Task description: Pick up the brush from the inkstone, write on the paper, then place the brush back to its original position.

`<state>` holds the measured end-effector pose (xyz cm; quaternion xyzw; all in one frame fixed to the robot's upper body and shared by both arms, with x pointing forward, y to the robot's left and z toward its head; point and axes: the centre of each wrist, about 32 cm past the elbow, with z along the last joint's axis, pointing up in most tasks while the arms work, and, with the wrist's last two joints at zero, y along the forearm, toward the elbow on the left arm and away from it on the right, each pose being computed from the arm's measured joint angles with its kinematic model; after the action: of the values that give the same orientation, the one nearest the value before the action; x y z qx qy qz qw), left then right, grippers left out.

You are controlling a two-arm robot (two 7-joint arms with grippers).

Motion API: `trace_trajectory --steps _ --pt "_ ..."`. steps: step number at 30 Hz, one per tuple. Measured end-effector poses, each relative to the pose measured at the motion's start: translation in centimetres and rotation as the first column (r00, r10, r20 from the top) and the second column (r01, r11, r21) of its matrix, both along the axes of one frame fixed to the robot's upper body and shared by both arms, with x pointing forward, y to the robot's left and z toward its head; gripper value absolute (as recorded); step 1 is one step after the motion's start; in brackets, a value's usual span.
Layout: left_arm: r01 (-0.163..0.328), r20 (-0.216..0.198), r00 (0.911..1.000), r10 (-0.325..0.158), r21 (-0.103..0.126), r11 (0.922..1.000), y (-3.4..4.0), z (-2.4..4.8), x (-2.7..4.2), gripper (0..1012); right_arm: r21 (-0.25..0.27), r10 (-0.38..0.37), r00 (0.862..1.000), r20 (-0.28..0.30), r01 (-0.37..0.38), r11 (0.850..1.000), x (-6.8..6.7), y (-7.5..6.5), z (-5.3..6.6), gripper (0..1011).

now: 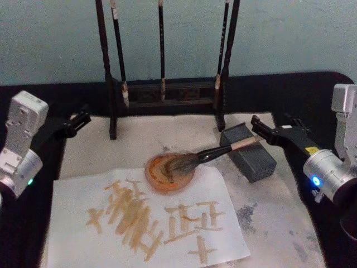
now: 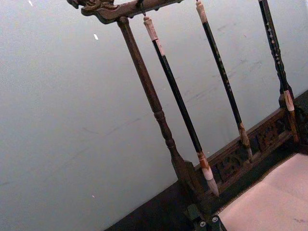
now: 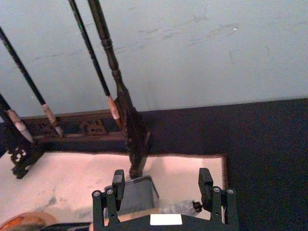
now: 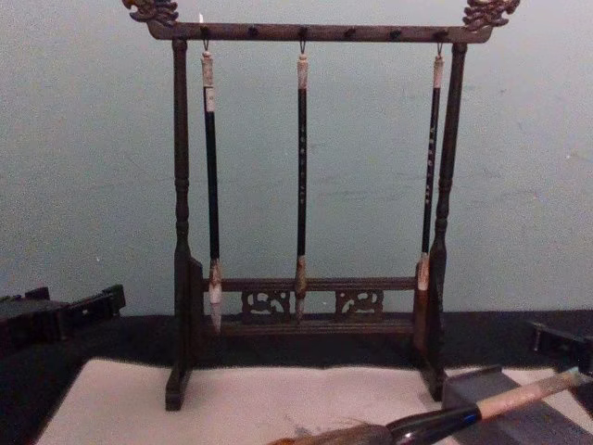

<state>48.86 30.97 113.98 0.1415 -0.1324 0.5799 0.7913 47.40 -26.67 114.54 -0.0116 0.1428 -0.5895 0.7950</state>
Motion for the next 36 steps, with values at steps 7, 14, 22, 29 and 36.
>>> trace_trajectory --steps 7,14,22,29,36 --pt "0.0 0.0 1.0 0.0 0.0 1.0 0.0 0.0 0.0 1002 -0.01 -0.022 1.0 0.0 0.022 1.0 0.5 -0.5 0.0 1001" --pt "0.0 0.0 1.0 0.0 0.0 1.0 0.0 0.0 0.0 1002 -0.021 -0.039 0.999 0.009 0.039 0.999 0.4 -1.0 0.2 1001" --pt "0.0 0.0 1.0 0.0 0.0 1.0 0.0 0.0 0.0 1002 -0.052 -0.027 0.997 0.065 0.031 0.998 -0.4 -0.9 1.1 1001" --pt "0.0 0.0 1.0 0.0 0.0 1.0 0.0 0.0 0.0 1002 -0.14 0.023 0.989 0.146 -0.002 0.99 -1.6 0.1 2.0 1001" --pt "0.0 0.0 1.0 0.0 0.0 1.0 0.0 0.0 0.0 1002 -0.255 0.092 0.973 0.213 -0.036 0.966 -2.9 1.3 2.7 1001"
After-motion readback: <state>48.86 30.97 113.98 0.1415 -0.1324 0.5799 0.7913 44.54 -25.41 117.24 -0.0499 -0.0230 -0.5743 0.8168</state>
